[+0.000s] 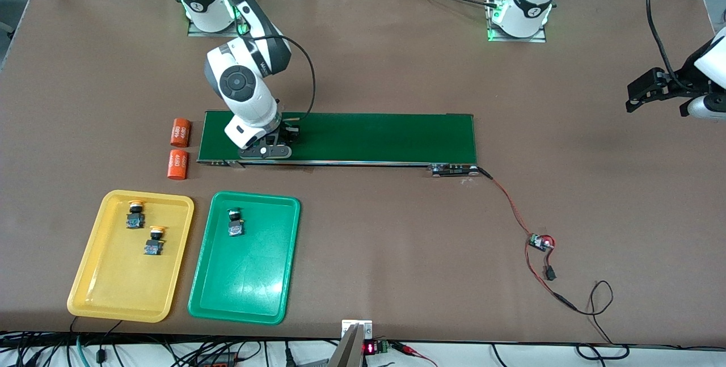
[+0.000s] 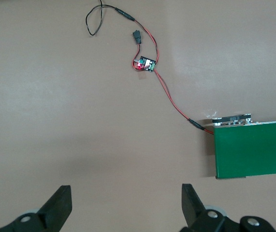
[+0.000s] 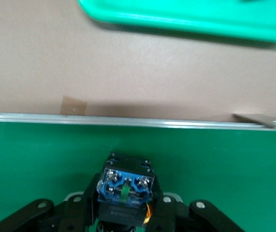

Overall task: Sort buttons by color to trays
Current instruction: 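Carry the button to the green tray and open the right gripper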

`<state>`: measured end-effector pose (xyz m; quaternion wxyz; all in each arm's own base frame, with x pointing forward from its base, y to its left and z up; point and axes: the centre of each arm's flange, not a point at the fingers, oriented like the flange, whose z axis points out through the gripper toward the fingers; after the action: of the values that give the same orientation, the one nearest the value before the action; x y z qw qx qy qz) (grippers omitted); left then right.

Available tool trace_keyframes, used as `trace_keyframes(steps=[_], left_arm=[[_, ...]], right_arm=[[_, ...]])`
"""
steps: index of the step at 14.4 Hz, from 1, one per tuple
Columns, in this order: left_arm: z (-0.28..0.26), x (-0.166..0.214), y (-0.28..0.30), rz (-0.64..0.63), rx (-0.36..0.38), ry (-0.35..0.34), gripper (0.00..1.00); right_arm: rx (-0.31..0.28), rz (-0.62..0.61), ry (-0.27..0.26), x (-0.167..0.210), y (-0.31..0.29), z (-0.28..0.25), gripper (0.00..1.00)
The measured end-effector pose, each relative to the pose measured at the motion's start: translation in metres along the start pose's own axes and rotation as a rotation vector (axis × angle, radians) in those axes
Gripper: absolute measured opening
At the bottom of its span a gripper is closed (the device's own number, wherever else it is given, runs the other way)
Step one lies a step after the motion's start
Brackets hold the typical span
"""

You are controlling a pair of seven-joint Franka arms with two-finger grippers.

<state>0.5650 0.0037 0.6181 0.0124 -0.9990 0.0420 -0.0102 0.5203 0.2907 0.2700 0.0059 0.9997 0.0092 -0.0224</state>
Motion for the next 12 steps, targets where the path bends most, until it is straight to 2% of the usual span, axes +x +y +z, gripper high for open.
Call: trace_keyframes(steps=[2, 4, 6, 9, 12], left_arm=[[0.0, 0.0, 0.0, 0.001, 0.0, -0.001, 1.0], [0.0, 0.0, 0.0, 0.001, 0.0, -0.004, 1.0], [0.0, 0.0, 0.0, 0.001, 0.0, -0.004, 1.0], [0.001, 0.0, 0.0, 0.0, 0.0, -0.005, 1.0], [0.001, 0.0, 0.0, 0.0, 0.0, -0.005, 1.0]], right_arm=[[0.013, 0.009, 0.029, 0.026, 0.004, -0.047, 0.42], [0.041, -0.002, 0.093, 0.054, 0.018, -0.087, 0.42], [0.064, -0.012, 0.158, 0.085, 0.04, -0.098, 0.42], [0.098, -0.029, 0.277, 0.142, 0.07, -0.065, 0.42], [0.12, -0.05, 0.333, 0.178, 0.062, -0.018, 0.42]])
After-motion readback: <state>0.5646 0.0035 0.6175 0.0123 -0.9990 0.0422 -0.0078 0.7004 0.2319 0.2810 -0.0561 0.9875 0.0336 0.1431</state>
